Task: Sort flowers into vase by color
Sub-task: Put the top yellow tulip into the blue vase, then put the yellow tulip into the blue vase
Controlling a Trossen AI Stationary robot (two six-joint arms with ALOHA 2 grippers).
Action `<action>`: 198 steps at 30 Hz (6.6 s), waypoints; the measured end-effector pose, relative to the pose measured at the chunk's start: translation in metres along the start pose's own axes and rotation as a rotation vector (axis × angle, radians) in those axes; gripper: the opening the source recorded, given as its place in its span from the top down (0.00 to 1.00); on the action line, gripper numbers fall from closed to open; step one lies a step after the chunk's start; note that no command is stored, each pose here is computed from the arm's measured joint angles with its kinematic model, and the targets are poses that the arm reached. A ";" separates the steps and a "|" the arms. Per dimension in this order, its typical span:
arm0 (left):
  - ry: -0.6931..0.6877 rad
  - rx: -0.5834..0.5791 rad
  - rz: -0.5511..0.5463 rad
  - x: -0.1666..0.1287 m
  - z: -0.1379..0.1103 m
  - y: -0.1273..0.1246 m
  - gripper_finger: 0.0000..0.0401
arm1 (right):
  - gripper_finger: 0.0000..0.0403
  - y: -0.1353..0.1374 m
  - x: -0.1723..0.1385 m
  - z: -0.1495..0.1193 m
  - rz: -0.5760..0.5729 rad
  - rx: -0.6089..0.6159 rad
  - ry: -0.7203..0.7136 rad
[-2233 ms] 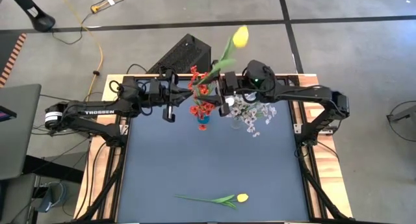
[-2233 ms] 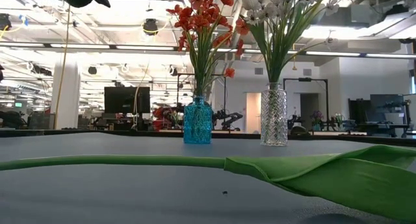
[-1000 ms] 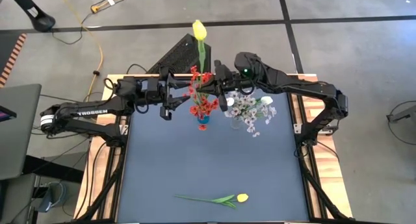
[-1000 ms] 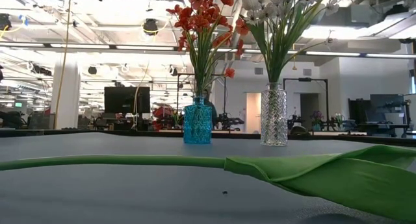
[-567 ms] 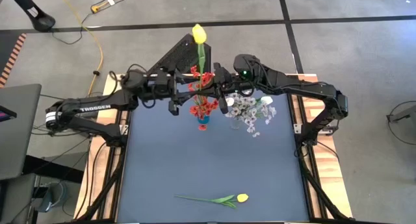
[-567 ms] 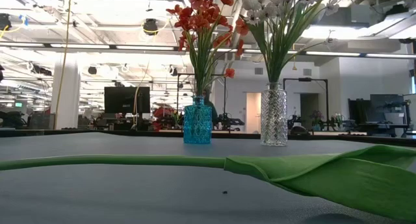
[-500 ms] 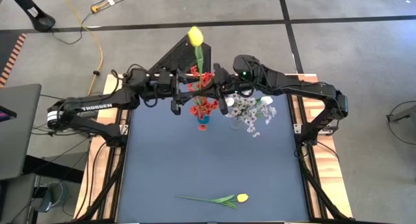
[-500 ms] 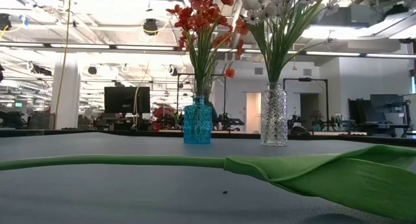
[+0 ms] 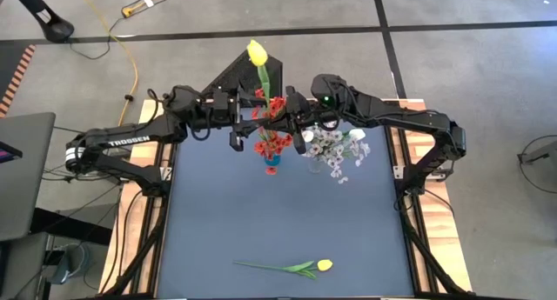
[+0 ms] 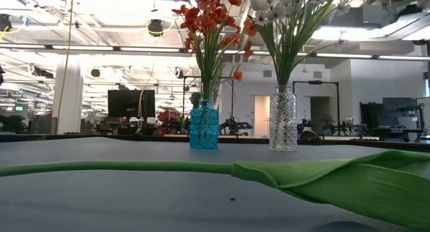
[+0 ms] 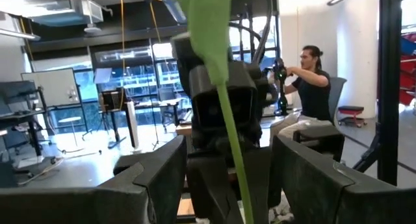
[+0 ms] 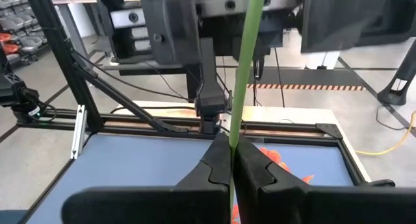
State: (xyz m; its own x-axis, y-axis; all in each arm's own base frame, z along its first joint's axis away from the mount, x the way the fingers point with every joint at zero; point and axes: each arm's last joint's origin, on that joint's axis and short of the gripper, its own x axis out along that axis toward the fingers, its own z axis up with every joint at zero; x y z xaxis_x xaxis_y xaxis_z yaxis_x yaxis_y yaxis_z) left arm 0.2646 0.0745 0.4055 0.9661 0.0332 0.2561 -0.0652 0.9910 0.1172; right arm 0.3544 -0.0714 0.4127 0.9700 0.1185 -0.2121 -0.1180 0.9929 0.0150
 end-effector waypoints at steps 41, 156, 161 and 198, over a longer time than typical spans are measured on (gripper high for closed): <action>-0.001 -0.012 0.044 0.001 0.010 0.003 1.00 | 0.63 -0.002 -0.006 0.011 -0.040 -0.007 -0.046; 0.152 -0.378 0.464 -0.045 -0.263 -0.022 1.00 | 0.58 0.088 -0.176 -0.099 -0.281 -0.125 -0.256; 0.170 -0.384 0.462 -0.045 -0.267 -0.022 1.00 | 0.58 0.088 -0.176 -0.099 -0.281 -0.125 -0.255; 0.617 -0.311 0.192 -0.093 -0.190 0.003 0.63 | 0.58 0.088 -0.176 -0.100 -0.279 -0.117 -0.242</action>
State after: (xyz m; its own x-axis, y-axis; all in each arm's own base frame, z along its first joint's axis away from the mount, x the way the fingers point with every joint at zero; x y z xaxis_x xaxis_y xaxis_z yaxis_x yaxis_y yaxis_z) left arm 0.2219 0.0987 0.2001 0.9158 0.1867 -0.3557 -0.2626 0.9483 -0.1783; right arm 0.1519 -0.0057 0.3537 0.9887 -0.1434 0.0449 0.1480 0.9810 -0.1254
